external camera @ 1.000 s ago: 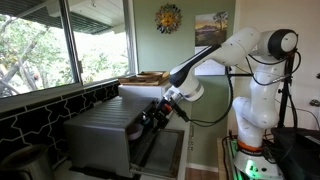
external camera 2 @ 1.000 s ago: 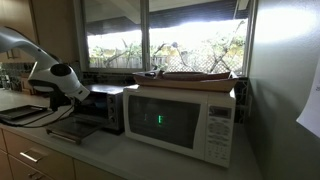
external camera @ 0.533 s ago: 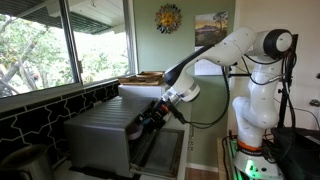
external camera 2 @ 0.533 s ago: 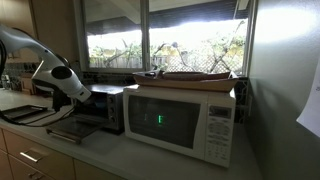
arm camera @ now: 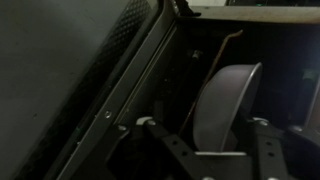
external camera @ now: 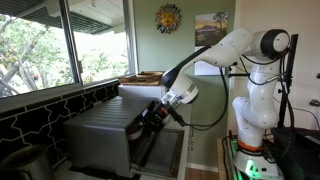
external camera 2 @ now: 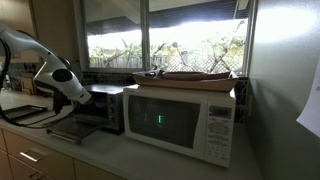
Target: Take the bowls out of the oven and stack them on top of the oven
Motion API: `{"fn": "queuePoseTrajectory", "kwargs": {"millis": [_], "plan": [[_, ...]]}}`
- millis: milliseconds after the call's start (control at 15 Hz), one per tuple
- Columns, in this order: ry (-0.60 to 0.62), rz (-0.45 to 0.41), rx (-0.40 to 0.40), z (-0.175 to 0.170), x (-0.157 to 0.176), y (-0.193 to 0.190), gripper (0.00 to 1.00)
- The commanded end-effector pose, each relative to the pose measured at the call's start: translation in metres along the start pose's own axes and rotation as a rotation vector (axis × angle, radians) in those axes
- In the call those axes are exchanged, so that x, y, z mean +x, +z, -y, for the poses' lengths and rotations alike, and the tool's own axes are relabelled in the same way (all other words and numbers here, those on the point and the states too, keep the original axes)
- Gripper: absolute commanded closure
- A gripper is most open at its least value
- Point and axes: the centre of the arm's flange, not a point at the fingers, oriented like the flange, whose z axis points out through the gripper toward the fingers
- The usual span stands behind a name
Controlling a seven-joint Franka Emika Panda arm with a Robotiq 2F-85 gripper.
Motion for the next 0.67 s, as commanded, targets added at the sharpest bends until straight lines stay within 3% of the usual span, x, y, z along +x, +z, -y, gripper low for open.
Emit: {"fn": "queuePoseTrajectory", "kwargs": {"millis": [0, 200, 400, 467, 600], "plan": [[0.011, -0.025, -0.009, -0.004, 0.003, 0.012, 0.54], [0.008, -0.027, -0.012, -0.003, 0.005, 0.009, 0.81], [-0.004, -0.022, -0.015, -0.002, 0.006, -0.004, 0.90], [-0.007, -0.020, -0.018, -0.002, 0.006, -0.009, 0.86], [-0.017, -0.010, -0.025, -0.002, 0.006, -0.015, 0.88]]}}
